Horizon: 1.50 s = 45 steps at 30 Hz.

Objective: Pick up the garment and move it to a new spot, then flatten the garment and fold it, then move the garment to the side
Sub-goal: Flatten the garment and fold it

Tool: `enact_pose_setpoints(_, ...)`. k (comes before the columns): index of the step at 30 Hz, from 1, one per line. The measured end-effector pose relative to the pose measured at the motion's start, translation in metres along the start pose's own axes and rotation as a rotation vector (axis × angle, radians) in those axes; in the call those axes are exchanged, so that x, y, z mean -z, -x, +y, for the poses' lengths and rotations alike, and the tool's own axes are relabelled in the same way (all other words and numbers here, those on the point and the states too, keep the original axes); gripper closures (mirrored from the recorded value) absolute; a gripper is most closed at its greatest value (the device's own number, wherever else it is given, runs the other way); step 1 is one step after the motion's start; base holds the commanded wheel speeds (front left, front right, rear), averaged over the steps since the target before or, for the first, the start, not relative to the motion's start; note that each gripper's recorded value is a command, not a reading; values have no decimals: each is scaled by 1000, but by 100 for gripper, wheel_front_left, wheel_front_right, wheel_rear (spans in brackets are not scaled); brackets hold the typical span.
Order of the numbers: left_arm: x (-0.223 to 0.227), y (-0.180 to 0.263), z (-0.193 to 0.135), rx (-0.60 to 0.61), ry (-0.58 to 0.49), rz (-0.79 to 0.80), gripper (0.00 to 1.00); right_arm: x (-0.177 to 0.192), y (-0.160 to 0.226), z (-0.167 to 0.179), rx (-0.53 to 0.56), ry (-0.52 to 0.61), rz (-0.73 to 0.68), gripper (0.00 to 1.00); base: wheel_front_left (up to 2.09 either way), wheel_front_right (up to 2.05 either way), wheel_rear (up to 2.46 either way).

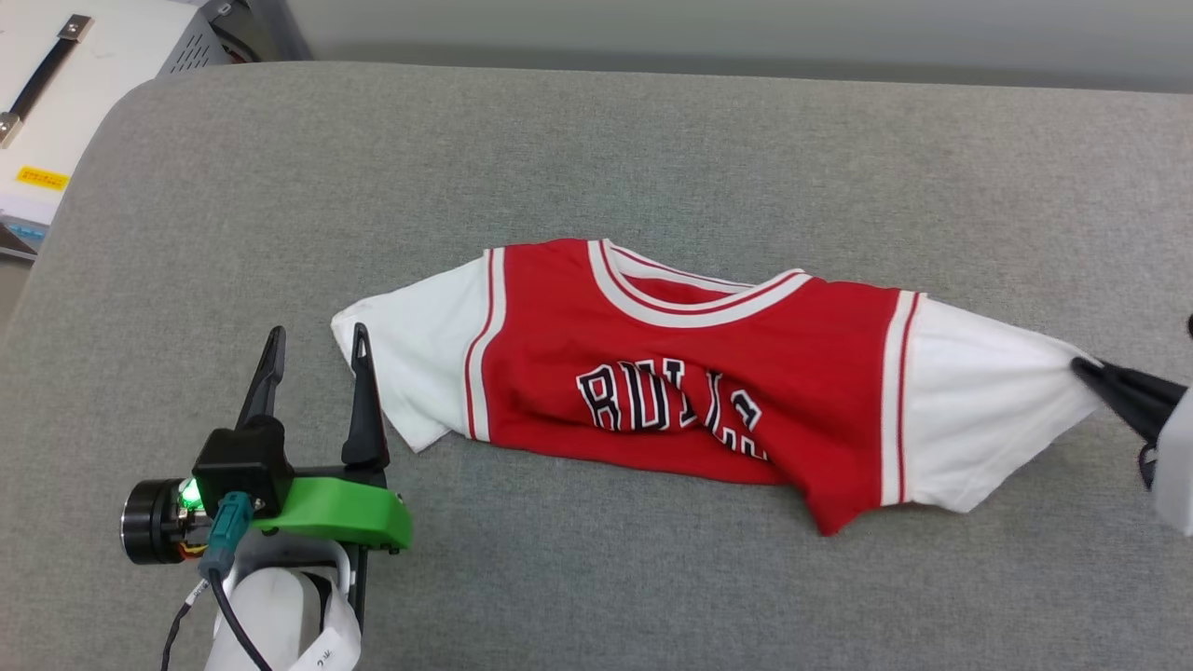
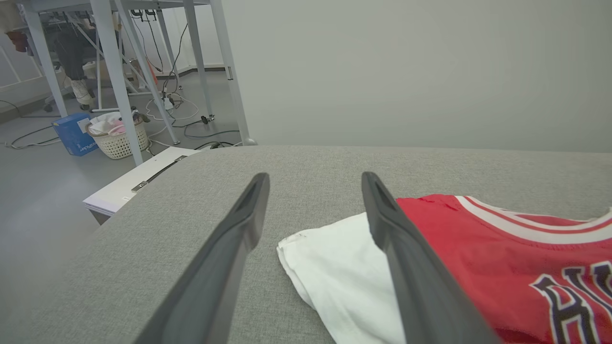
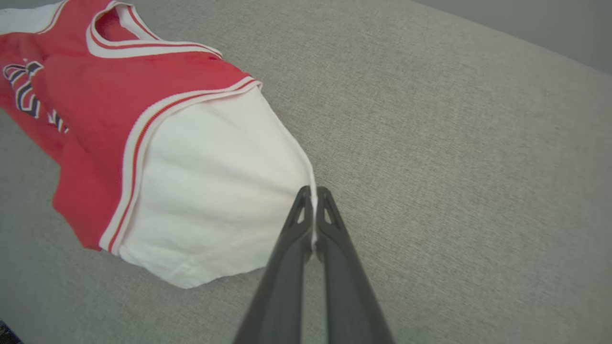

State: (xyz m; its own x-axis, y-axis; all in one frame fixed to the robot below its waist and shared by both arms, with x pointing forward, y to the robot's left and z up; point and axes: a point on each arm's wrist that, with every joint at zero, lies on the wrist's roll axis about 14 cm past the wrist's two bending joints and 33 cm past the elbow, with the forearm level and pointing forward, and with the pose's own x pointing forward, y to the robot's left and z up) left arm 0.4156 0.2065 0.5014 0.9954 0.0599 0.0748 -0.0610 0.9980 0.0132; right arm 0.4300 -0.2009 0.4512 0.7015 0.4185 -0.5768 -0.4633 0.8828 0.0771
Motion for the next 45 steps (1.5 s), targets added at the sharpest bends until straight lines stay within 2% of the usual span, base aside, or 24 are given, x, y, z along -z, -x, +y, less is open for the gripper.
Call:
enact_pose_setpoints(5, 2, -4, -3, 13, -4, 1, 0, -17, 15, -34, 94, -37, -54, 100, 0, 0, 0)
enact_pose_setpoints(9, 10, -9, -6, 26, -8, 16, 0, -18, 16, -59, 161, -47, -26, 100, 0, 0, 0)
enact_pose_setpoints(19, 26, -29, -12, 41, -10, 41, 0, -23, -19, -115, 284, -89, 71, 100, 0, 0, 0)
enact_pose_setpoints(22, 32, -33, -12, 39, -13, 50, 0, -14, -34, -128, 321, -107, 120, 100, 0, 0, 0)
enact_pose_setpoints(29, 42, -32, -5, 22, -22, 78, 0, 42, -70, -123, 330, -180, 278, 100, 0, 0, 0)
enact_pose_setpoints(33, 40, -33, -4, 19, -22, 73, 0, 45, -74, -125, 342, -195, 277, 100, 0, 0, 0)
enact_pose_setpoints(36, 36, -32, -5, 20, -28, 64, 0, 38, -72, -125, 346, -186, 220, 100, 0, 0, 0)
enact_pose_setpoints(38, 31, -32, -3, 16, -29, 55, 0, 30, -70, -123, 346, -176, 173, 15, 0, 0, 0)
enact_pose_setpoints(39, 29, -31, -3, 14, -29, 49, 0, 26, -69, -122, 345, -171, 142, 0, 0, 0, 0)
enact_pose_setpoints(45, 10, -27, 4, 4, -33, 6, 0, 2, -47, -110, 339, -108, -49, 0, 0, 0, 0)
